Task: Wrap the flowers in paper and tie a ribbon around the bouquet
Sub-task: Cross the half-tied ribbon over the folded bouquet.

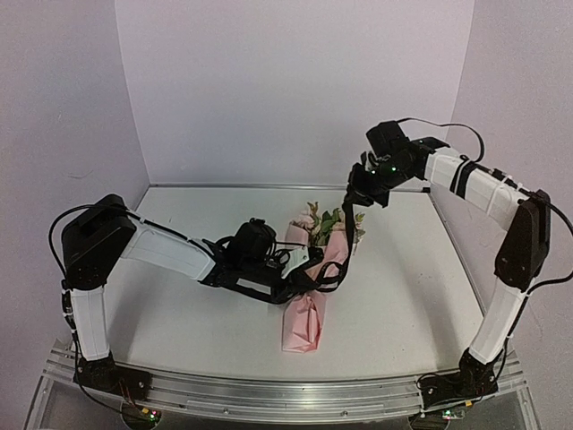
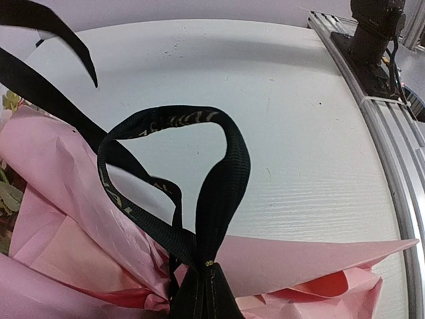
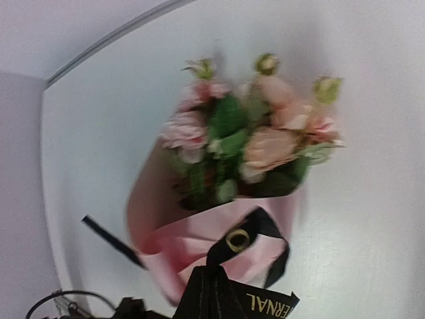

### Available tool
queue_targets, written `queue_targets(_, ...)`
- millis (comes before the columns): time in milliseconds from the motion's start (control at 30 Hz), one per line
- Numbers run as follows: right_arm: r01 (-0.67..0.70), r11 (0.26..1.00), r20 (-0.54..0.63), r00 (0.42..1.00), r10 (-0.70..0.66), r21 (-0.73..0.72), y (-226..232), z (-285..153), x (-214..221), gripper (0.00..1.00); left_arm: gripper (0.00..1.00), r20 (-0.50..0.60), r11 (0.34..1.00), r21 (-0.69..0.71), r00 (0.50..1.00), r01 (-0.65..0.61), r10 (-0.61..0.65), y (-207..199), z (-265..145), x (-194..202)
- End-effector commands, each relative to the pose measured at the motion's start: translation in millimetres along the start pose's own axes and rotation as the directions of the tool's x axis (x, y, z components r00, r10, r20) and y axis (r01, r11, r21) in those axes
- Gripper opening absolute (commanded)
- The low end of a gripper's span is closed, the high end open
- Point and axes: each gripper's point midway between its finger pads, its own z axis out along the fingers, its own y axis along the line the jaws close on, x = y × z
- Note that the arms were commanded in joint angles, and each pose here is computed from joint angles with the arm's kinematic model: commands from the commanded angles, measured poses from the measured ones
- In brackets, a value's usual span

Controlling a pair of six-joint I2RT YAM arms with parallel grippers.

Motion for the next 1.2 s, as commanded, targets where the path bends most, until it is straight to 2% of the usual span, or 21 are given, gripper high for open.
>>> queue_targets(0,-0.036,0.975,-0.147,0.989,0.004,-0.218,65,-3,35,0.00,0.00,0.098,0.993,-0.026,0.988,-0.118,0.120,-1,-12,-30)
queue_targets(133,-0.095,0.925,-0.187,0.982,0.027,-0.369,92,-7,50,0.00,0.00,0.163,0.996,-0.030,0.982,-0.089,0.093,-1,-18,-36)
queue_targets(267,-0.164,0.874,-0.244,0.968,0.055,-0.456,109,-10,63,0.00,0.00,0.222,0.997,-0.048,0.973,-0.057,0.066,2,-23,-42)
queue_targets(333,-0.158,0.854,-0.242,0.970,0.039,-0.495,120,-21,67,0.00,0.01,0.249,0.998,-0.050,0.967,-0.044,0.055,3,-26,-44)
queue_targets(533,-0.157,0.814,-0.219,0.975,0.038,-0.560,144,-50,69,0.00,0.01,0.317,0.997,-0.065,0.947,-0.036,0.055,0,-37,-49)
queue_targets(867,-0.248,0.728,-0.351,0.936,0.011,-0.639,206,-43,104,0.00,0.01,0.406,0.994,-0.106,0.913,0.000,0.043,4,-54,-52)
queue_targets(967,-0.290,0.713,-0.389,0.921,0.027,-0.639,202,-34,113,0.00,0.01,0.427,0.995,-0.100,0.904,0.021,0.024,6,-58,-50)
queue_targets(1167,-0.290,0.729,-0.405,0.914,0.020,-0.619,176,-34,134,0.00,0.03,0.469,0.995,-0.066,0.882,0.081,-0.041,10,-69,-43)
